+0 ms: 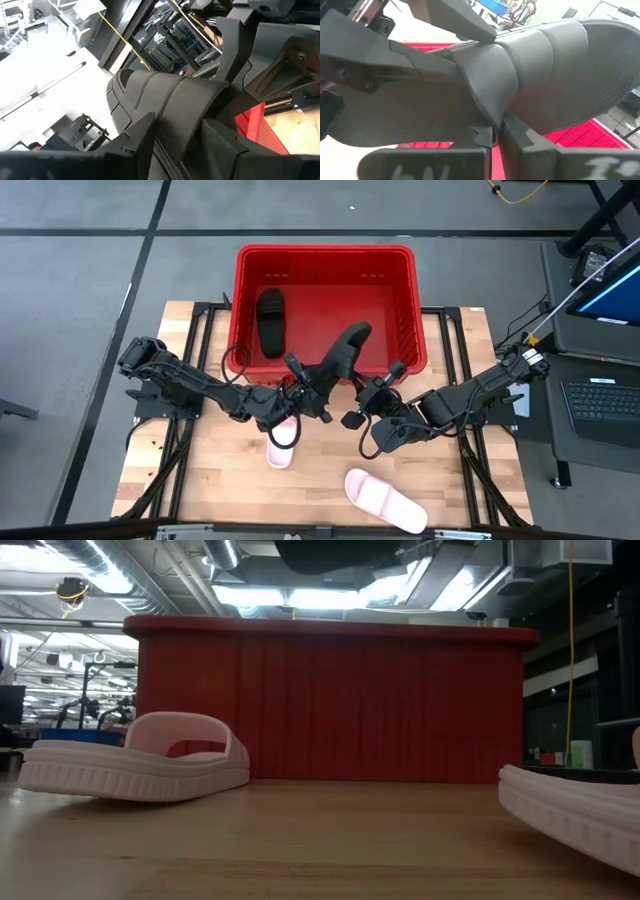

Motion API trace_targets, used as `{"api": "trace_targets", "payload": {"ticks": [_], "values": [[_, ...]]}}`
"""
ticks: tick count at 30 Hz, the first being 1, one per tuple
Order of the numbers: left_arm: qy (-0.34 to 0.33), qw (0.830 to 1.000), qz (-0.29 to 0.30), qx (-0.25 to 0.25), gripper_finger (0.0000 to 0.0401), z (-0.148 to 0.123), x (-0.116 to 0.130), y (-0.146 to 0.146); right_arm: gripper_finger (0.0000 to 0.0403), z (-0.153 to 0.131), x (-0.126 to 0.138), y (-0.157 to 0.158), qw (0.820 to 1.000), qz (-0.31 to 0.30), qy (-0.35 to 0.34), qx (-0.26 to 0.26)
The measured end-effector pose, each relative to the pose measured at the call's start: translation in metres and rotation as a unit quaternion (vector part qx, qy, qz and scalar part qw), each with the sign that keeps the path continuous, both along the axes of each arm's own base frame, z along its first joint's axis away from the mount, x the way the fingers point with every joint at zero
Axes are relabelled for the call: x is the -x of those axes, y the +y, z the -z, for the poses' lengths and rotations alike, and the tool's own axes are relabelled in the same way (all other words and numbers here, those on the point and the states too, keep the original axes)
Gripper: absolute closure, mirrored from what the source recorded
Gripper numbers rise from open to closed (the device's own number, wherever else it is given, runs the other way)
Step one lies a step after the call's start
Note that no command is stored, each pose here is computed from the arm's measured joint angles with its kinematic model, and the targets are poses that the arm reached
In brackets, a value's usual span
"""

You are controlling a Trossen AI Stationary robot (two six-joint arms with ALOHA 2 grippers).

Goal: Pick and place slides into bin
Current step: Put the black slipper into the red bin

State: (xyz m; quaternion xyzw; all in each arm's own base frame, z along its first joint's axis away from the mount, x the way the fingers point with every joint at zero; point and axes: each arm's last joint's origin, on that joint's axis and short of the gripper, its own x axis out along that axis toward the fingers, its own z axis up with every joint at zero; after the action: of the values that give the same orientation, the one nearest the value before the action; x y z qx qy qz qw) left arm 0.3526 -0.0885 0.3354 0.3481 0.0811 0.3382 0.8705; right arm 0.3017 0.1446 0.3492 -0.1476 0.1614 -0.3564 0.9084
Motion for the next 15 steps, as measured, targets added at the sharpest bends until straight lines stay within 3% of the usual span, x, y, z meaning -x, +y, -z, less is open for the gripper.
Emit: {"api": "trace_targets", "payload": {"ticks": [12,15], "values": [[0.004,1.0,-0.006,-0.001,0.0388,0.0006,-0.0009,0.0034,0.0388,-0.0003,-0.0003,0.0007,1.0,-0.007,0.005,0.002],[0.004,1.0,-0.006,-0.001,0.0394,0.0008,-0.0009,0.0034,0.0388,-0.0003,-0.0003,0.0007,1.0,-0.007,0.006,0.003]]}}
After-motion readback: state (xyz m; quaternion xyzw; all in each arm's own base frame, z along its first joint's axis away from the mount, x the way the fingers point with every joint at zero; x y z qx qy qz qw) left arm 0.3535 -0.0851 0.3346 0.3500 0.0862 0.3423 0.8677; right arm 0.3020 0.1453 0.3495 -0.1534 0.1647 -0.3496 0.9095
